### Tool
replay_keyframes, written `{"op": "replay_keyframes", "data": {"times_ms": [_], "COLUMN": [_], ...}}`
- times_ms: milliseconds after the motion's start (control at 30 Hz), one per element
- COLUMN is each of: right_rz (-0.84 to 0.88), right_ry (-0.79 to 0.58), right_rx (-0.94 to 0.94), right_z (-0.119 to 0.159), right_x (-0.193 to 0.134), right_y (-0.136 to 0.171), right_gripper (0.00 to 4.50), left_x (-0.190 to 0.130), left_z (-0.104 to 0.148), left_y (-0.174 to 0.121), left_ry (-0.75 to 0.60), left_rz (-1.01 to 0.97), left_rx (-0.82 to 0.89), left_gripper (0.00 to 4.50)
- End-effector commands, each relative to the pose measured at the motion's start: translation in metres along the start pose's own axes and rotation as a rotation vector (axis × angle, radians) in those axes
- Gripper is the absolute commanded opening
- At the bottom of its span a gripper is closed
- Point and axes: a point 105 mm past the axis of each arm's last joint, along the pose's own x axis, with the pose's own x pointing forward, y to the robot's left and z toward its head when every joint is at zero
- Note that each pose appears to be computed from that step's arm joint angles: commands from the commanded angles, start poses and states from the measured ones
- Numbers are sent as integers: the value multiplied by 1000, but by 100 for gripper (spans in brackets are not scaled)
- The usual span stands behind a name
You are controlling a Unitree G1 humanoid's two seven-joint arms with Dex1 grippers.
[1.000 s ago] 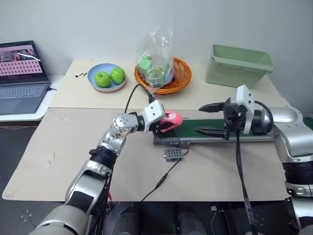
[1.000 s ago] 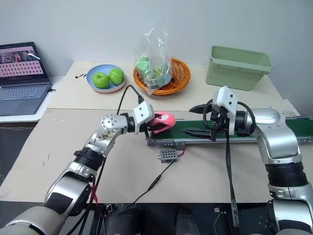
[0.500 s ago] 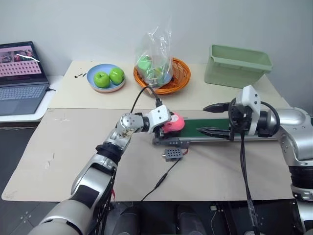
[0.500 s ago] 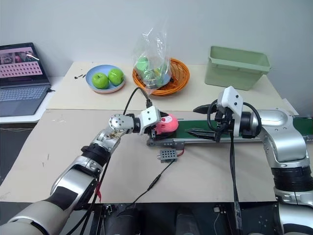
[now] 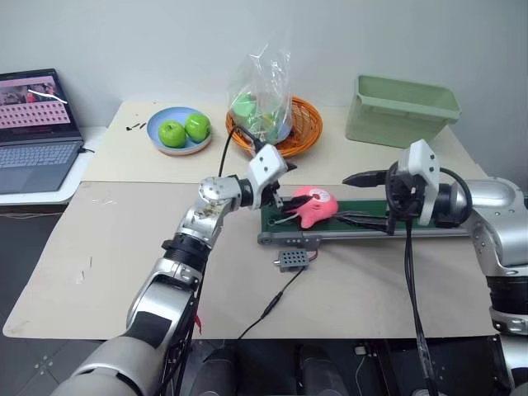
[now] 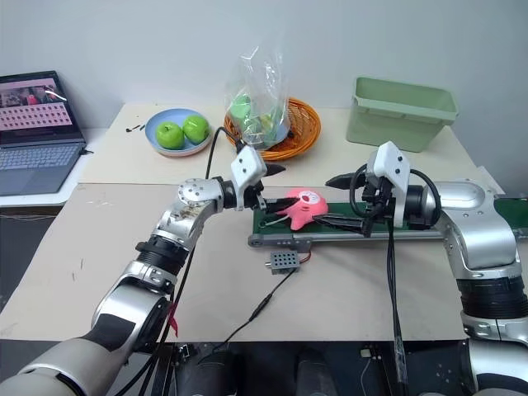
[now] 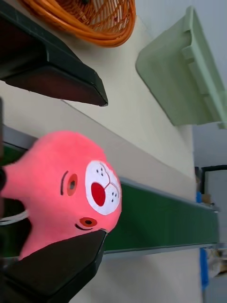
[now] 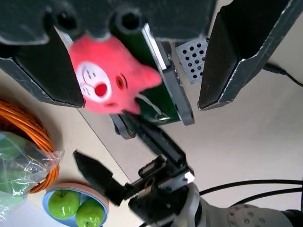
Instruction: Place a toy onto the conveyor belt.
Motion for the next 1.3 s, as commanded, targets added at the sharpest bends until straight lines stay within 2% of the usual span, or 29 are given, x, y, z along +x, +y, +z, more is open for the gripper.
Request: {"op": "replay_keyframes", "data": {"times_ms": [33,200,467,633,833,1300], "right_rz": [0,1,25,52,97,144], "right_ry": [-25,-25,-47,-93,-120,-130], "right_rx": [-45,-55,-63,-51,-52,-68], "right_z": [12,14,20,27,33,35], "right_x": [0,-1,3,2,11,21], "right_y": [-3,-5,-8,-12,-15,-12], "right_gripper": [450,450,450,450,450,450], "left_x": [-8,-39,-119,-150,-159,-153], "left_z": [39,46,7,7,9,10], "left_y": [11,21,-2,-16,-20,-33], "left_ry": [-92,-108,-8,0,11,7], "left_rz": [40,85,64,96,125,89], "left_rx": [4,-5,-154,-193,-184,-245], "left_gripper": [441,441,441,441,441,441]}}
